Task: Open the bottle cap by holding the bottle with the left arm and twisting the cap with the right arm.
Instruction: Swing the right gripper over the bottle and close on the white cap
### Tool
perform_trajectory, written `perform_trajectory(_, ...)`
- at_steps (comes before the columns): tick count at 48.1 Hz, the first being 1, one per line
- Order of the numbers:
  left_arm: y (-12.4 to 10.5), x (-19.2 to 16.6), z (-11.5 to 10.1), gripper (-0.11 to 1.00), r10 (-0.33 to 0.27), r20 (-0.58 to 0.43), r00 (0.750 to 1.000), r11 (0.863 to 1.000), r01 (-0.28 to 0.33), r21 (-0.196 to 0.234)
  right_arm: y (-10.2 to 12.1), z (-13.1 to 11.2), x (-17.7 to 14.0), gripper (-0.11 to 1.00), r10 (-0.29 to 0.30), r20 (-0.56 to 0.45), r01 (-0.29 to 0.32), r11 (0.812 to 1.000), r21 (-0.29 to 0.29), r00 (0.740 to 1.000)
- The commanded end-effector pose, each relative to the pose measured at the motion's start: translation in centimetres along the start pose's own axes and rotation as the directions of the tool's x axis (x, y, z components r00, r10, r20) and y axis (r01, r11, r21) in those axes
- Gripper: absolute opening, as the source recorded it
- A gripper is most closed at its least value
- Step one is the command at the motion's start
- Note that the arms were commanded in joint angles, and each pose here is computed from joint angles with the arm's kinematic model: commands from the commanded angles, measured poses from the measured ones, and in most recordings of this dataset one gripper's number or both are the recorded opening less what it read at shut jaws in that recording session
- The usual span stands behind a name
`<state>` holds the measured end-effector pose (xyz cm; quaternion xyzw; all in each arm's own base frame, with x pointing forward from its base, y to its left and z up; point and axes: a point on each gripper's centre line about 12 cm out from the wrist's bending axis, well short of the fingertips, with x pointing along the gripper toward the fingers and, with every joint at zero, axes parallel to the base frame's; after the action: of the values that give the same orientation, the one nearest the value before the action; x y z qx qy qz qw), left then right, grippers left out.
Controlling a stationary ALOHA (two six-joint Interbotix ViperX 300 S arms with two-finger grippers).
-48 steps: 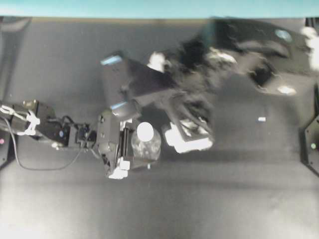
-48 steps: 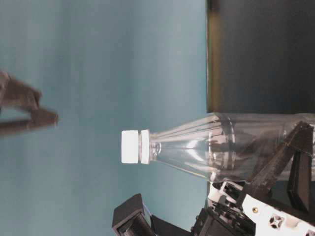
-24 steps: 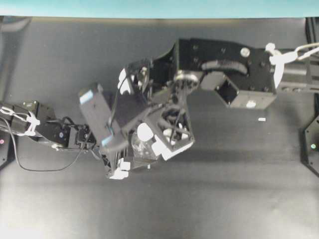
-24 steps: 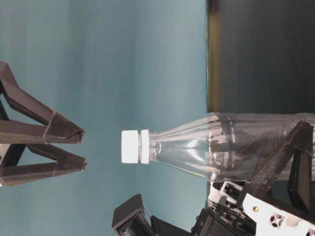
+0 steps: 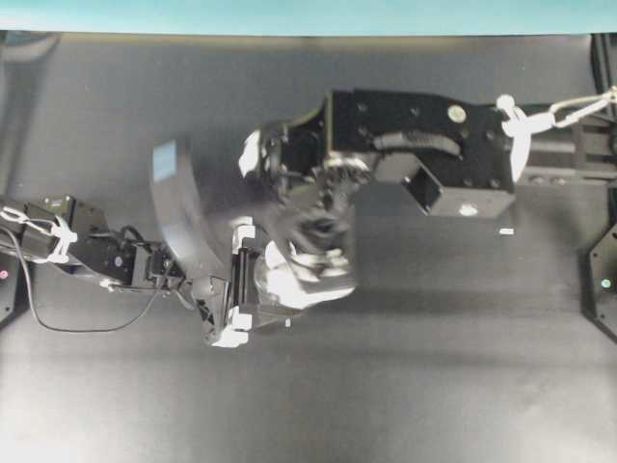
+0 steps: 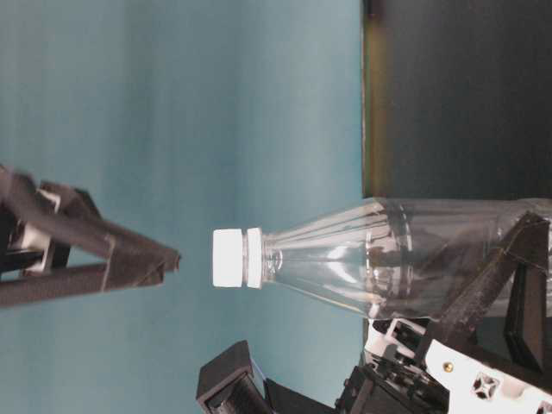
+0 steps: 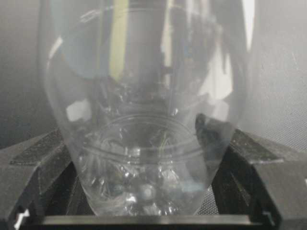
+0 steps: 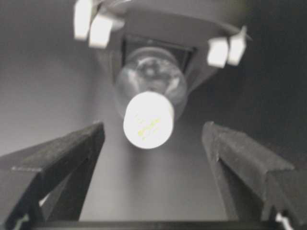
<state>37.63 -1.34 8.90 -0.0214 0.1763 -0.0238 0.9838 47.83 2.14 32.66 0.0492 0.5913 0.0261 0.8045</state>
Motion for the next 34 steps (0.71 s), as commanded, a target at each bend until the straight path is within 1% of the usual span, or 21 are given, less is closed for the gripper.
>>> perform_trajectory(1, 0.0, 0.0, 0.3, 0.82, -0.003, 0.011, 1.0, 1.0, 0.003, 0.001, -0.4, 0.2, -0.8, 0.79, 0.011, -0.025, -0.006, 0.986, 0.166, 1.0)
perform_trajectory(3, 0.0, 0.0, 0.3, 0.82, -0.002, 0.012, 1.0, 1.0, 0.002, 0.0, -0.1, 0.1, -0.9, 0.78, 0.02, -0.046, -0.009, 0.975, 0.223, 0.999)
perform_trajectory(8, 0.0, 0.0, 0.3, 0.82, -0.002, 0.009, 1.0, 1.0, 0.002, -0.002, 0.7, 0.5, -1.0, 0.78, 0.037, -0.054, -0.017, 0.943, 0.331, 0.998)
perform_trajectory(10, -0.1, 0.0, 0.3, 0.82, -0.003, 0.009, 1.0, 1.0, 0.003, -0.001, 1.0, 0.8, -0.8, 0.78, 0.04, -0.048, -0.018, 0.924, 0.383, 0.998)
perform_trajectory(12, -0.1, 0.0, 0.3, 0.82, -0.003, 0.009, 1.0, 1.0, 0.003, -0.001, 1.1, 0.9, -0.6, 0.78, 0.042, -0.05, -0.017, 0.909, 0.416, 0.998)
perform_trajectory(14, -0.1, 0.0, 0.2, 0.82, -0.003, 0.007, 1.0, 1.0, 0.003, -0.001, 1.3, 1.0, -0.3, 0.78, 0.043, -0.052, -0.016, 0.899, 0.437, 0.998)
perform_trajectory(18, -0.1, 0.0, 0.2, 0.82, -0.003, 0.009, 1.0, 1.0, 0.003, -0.001, 1.7, 1.0, 0.3, 0.78, 0.045, -0.067, -0.009, 0.889, 0.457, 0.997)
perform_trajectory(23, -0.1, -0.1, 0.1, 0.82, -0.003, 0.006, 1.0, 1.0, 0.003, -0.001, 2.2, 0.9, 1.1, 0.78, 0.046, -0.087, 0.0, 0.882, 0.471, 0.995)
perform_trajectory(26, -0.1, -0.1, 0.1, 0.82, -0.003, 0.006, 1.0, 1.0, 0.003, -0.001, 2.2, 0.8, 1.5, 0.78, 0.042, -0.098, 0.01, 0.877, 0.481, 0.994)
perform_trajectory(28, -0.1, -0.1, 0.2, 0.82, -0.003, 0.007, 1.0, 1.0, 0.003, -0.001, 2.1, 0.9, 1.5, 0.78, 0.038, -0.099, 0.015, 0.877, 0.48, 0.994)
perform_trajectory(34, -0.1, -0.1, 0.2, 0.82, -0.003, 0.006, 1.0, 1.0, 0.003, -0.001, 1.2, 0.9, 2.2, 0.78, 0.014, -0.111, 0.042, 0.871, 0.49, 0.994)
